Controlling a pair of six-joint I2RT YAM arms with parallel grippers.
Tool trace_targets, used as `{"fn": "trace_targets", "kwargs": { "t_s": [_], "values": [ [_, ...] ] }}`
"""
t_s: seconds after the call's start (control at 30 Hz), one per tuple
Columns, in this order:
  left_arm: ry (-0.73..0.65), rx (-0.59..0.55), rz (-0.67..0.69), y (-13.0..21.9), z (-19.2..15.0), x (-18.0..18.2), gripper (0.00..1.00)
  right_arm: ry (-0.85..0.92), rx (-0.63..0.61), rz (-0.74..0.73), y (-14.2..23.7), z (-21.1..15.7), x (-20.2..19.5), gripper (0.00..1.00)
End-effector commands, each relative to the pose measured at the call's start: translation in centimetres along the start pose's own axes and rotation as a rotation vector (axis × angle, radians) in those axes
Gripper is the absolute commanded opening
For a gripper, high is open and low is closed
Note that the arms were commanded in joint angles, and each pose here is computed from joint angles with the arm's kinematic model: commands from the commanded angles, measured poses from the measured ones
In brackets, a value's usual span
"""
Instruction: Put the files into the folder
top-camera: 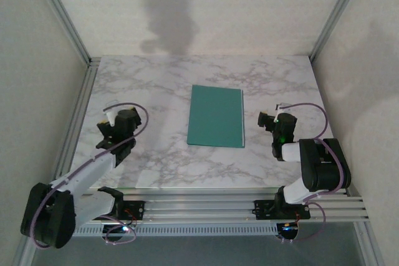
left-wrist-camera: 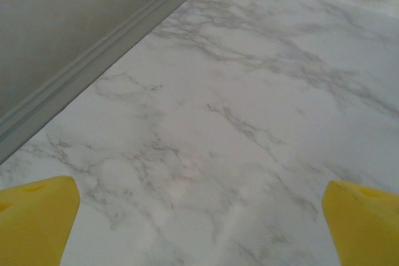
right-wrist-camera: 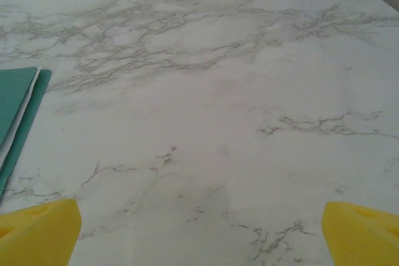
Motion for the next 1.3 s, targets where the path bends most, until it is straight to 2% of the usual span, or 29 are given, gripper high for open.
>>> {"fn": "trace_targets", "kwargs": {
  "t_s": [0.0,0.07,0.17,0.27,0.5,0.67,0.73,0.83,0.87,1.27],
  "values": [
    [0.126,-0.092,-0.19,-2.3,2.1,-0.7,0.99,0.021,-0.041,-0.004,-0.3,1.3,0.1,0.99],
    [0.114,-0.1,-0.195,-3.8,2.6,-0.5,0.99,0.021,-0.043,-0.005,-0.3,1.4,0.1,0.99],
    [0.009,-0.109,-0.241,-5.3,2.7,-2.2,0.99,0.023,-0.042,-0.004,-0.3,1.4,0.1,0.99],
    [-0.107,-0.072,-0.194,-7.3,1.6,-2.4,1.0,0.023,-0.04,-0.006,-0.3,1.3,0.1,0.99],
    [-0.068,-0.093,-0.235,-8.0,0.0,-1.6,0.99,0.027,-0.042,-0.005,-0.3,1.4,0.2,0.99],
    [-0.005,-0.216,-0.284,-5.5,0.1,-0.1,0.99,0.027,-0.041,-0.006,-0.3,1.4,0.2,0.99],
    [0.073,-0.354,-0.257,-3.2,0.2,2.3,0.99,0.029,-0.041,-0.006,-0.3,1.4,0.2,0.99],
    [0.086,-0.33,-0.238,-3.9,0.2,2.4,0.99,0.033,-0.04,-0.005,-0.3,1.4,0.3,0.99],
    [0.069,-0.284,-0.224,-4.8,-0.1,2.1,1.0,0.034,-0.04,-0.006,-0.3,1.4,0.3,0.99],
    [0.066,-0.289,-0.225,-4.8,0.0,2.0,1.0,0.035,-0.04,-0.005,-0.3,1.4,0.4,0.99]
  ]
}}
Point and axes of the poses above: each hand's point on the last joint's axis, 136 mm out from that joint toward the fingers, its own y axis back along the fingers, its own x axis along the line the jaws close on, z = x × y, the point moved 3 cm from there along y, back along the fingers, and after that the axes turned 11 degrees about y, right-handed, at the moved point
